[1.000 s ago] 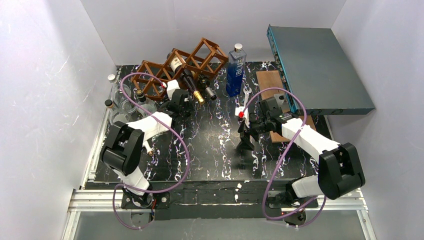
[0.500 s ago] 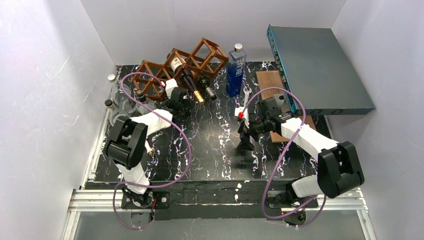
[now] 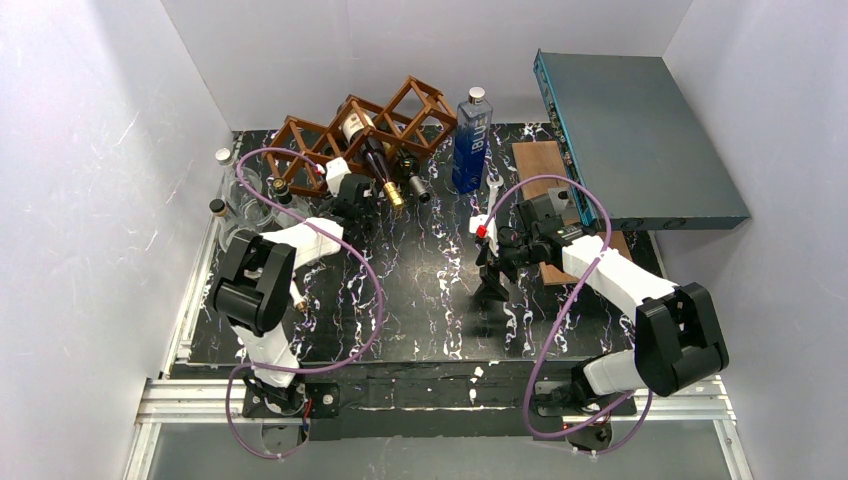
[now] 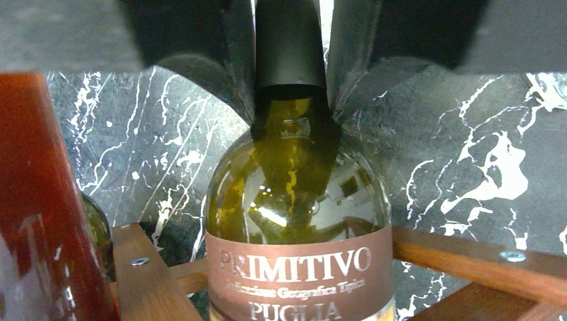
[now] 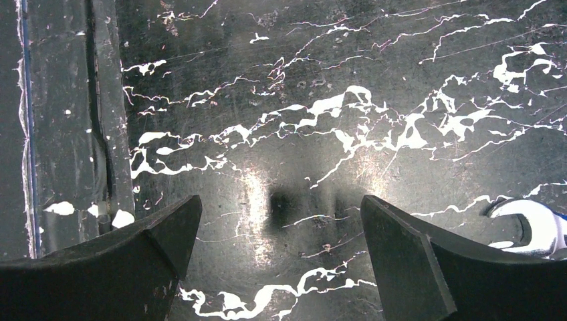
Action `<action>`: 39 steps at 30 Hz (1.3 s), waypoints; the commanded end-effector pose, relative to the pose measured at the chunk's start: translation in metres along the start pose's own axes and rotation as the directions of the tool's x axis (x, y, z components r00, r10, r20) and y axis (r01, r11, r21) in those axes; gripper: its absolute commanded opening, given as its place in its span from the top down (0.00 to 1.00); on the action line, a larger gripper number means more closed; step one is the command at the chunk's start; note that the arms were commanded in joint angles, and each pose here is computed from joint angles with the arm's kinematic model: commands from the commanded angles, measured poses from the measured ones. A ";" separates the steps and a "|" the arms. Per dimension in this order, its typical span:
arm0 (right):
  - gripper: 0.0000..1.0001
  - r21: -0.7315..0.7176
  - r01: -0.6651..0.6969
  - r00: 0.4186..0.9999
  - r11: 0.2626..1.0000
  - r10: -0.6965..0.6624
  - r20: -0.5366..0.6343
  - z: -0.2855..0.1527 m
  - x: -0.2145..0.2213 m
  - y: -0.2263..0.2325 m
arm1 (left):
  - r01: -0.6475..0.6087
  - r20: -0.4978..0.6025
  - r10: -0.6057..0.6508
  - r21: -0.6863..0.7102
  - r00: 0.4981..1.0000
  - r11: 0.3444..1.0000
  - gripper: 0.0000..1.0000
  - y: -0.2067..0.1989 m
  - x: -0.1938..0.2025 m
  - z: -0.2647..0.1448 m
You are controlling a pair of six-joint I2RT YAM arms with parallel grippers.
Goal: Take the wine bottle off the wine rack
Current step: Pick up the wine bottle from the wine rack.
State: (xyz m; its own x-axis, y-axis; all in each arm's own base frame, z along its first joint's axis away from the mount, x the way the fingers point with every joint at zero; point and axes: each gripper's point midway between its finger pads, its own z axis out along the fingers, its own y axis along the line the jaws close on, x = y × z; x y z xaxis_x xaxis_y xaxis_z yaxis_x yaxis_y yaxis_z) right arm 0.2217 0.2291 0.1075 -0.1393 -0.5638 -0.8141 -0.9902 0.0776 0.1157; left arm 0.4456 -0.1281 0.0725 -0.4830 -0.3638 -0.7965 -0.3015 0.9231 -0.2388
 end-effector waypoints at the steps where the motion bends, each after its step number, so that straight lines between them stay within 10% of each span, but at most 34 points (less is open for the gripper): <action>1: 0.02 -0.022 -0.002 1.000 1.000 0.002 -0.008 0.004 0.006 0.005 | 0.019 0.034 -0.021 0.076 0.999 0.997 0.95 -0.020 -0.016 -0.007; 39: 0.02 -0.016 0.023 1.000 1.000 -0.023 0.005 0.001 0.003 0.007 | -0.001 0.077 -0.013 0.184 0.997 0.983 1.00 -0.004 -0.006 -0.096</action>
State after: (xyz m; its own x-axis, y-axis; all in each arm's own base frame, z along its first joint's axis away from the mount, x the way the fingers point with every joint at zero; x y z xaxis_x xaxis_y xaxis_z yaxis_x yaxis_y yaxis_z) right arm 0.2183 0.2272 0.1028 -0.1462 -0.5700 -0.8085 -0.9892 0.0763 0.1251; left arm 0.3643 -0.1385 0.0862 -0.5321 -0.3488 -0.7715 -0.1938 0.9372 -0.2901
